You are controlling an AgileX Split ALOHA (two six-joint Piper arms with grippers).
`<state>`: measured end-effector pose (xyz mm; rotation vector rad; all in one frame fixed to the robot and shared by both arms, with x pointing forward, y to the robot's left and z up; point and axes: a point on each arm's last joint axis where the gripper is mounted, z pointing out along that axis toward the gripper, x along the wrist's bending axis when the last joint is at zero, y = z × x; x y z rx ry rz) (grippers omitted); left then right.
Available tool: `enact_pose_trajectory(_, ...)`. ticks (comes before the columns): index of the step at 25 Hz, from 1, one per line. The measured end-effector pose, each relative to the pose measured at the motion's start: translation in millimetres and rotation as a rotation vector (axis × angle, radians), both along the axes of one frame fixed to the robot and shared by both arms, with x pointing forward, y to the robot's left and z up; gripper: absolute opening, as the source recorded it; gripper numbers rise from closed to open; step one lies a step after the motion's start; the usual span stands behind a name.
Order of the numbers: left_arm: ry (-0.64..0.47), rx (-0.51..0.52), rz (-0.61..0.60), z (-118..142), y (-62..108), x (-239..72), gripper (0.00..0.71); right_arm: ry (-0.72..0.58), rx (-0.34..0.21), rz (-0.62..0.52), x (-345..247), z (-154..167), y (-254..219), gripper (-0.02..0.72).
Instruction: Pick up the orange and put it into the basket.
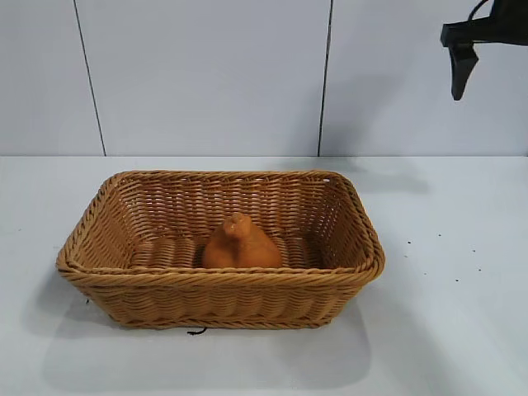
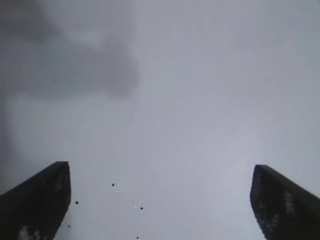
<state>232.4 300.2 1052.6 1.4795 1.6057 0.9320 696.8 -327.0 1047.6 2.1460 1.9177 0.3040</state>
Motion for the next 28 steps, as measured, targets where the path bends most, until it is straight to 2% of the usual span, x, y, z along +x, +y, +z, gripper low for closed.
enact_pose_trajectory(8,0.000,0.000,0.000,0.0,0.0,0.0,0.696,0.133,0.013,0.037,-68.4,-1.1,6.1,0.673)
enact_pose_trajectory(15,0.000,0.000,0.000,0.0,0.0,0.0,0.696,0.227,0.032,0.038,-163.2,-1.0,12.4,0.673)
enact_pose_trajectory(19,0.000,0.000,0.000,0.0,0.0,0.0,0.696,0.239,0.033,0.038,-220.4,-2.0,15.5,0.673)
enact_pose_trajectory(23,0.000,0.000,0.000,0.0,0.0,0.0,0.696,0.226,0.029,0.053,-260.6,-4.3,17.7,0.673)
enact_pose_trajectory(28,0.000,0.000,0.000,0.0,0.0,0.0,0.696,0.019,0.009,0.083,-328.5,-10.3,21.9,0.673)
